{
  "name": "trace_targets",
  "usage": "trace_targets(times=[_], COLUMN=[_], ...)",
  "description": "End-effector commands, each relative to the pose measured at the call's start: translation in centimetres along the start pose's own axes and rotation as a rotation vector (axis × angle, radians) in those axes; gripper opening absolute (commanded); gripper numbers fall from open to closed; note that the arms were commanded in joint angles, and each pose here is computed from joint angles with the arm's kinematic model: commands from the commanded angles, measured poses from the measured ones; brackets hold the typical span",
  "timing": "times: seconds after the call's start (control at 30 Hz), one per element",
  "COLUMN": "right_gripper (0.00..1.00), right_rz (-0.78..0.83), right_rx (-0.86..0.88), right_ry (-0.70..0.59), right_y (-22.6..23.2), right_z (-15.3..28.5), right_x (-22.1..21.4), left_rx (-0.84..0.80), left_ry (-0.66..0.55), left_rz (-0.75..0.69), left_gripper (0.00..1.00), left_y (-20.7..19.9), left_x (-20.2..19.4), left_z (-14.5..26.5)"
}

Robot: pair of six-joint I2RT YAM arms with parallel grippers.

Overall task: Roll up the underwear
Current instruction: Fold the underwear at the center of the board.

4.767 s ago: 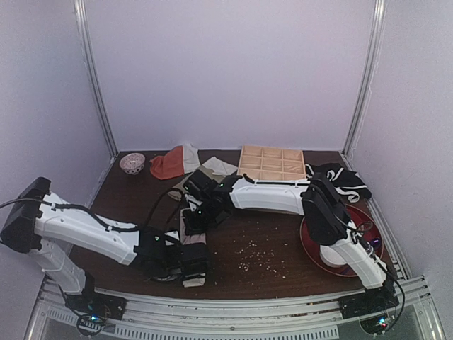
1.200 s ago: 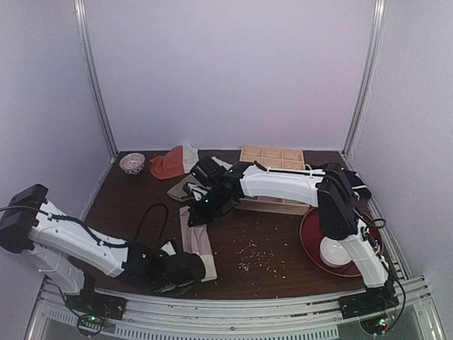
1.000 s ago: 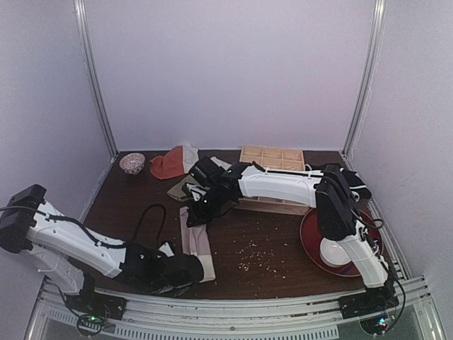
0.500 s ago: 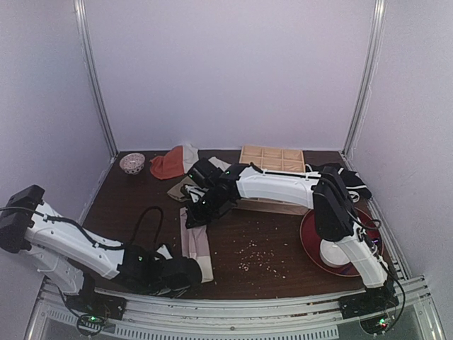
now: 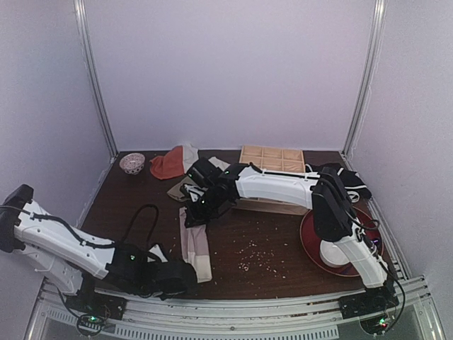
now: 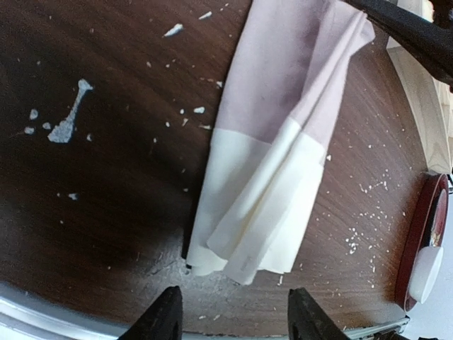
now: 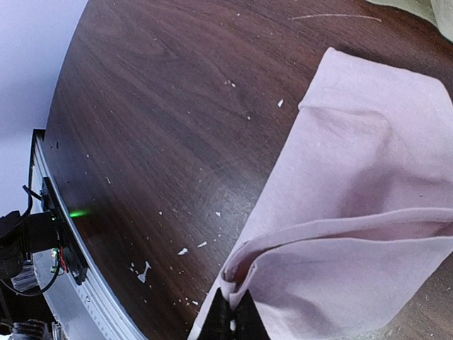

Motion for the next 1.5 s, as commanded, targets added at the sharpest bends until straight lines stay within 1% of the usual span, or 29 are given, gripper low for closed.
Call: trace_targets(times=[0.0, 0.1, 0.27, 0.3, 0.4, 0.47, 0.77, 1.4, 1.47], right_gripper=[0.01, 0.01, 0.01, 0.01, 0.01, 0.01, 0.01, 0.04, 0.06], right_rz=[0.000, 0.002, 0.004, 0.003, 0.004, 0.009, 0.021, -0.016, -0.020], right_rx=[0.011, 0.009, 0.010, 0.010, 0.010, 0.012, 0.024, 0.092, 0.098], right_ry=[-0.012, -0.009, -0.004, -0.002, 0.005, 0.008, 0.023, -0.027, -0.032], right_y=[0.4, 0.4, 0.3, 0.3, 0.3, 0.4, 0.5, 0.4, 0.4], right_z=[-0.3, -0.4, -0.7, -0.8, -1.0, -1.0, -2.0, -4.4, -4.5], right_x=[0.6, 0.6, 0.6, 0.6, 0.6, 0.5, 0.3, 0.9, 1.0], left_rx=[-0.012, -0.021, -0.048, -0.052, -0.050, -0.038, -0.078, -0.064, -0.060], left_ry=[-0.087, -0.128, -0.158, -0.162, -0.169, -0.182, -0.201, -0.187, -0.188], left_rz=[-0.015, -0.002, 0.017, 0.011, 0.004, 0.014, 0.072, 0.072, 0.073], left_gripper=[0.56, 0.57, 0.57, 0.59, 0.61, 0.61, 0.62, 0.62, 0.62], left_y=[-0.9, -0.3, 0.3, 0.3, 0.3, 0.8, 2.2, 2.3, 2.4], left_x=[1.7, 3.0, 4.5, 4.6, 4.7, 5.0, 6.6, 6.2, 6.2], left_z=[2.7, 3.9, 5.0, 5.1, 5.2, 5.0, 5.4, 5.3, 5.2])
Point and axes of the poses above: each gripper's point midway between its finger pads, its own z axis back along the fingers, its own y axis along the line the jaws close on, x = y × z, the point moved 8 cm from there along z, back along the fingers, and after that the axes turned 9 degrees about z, right-handed, at the moved point
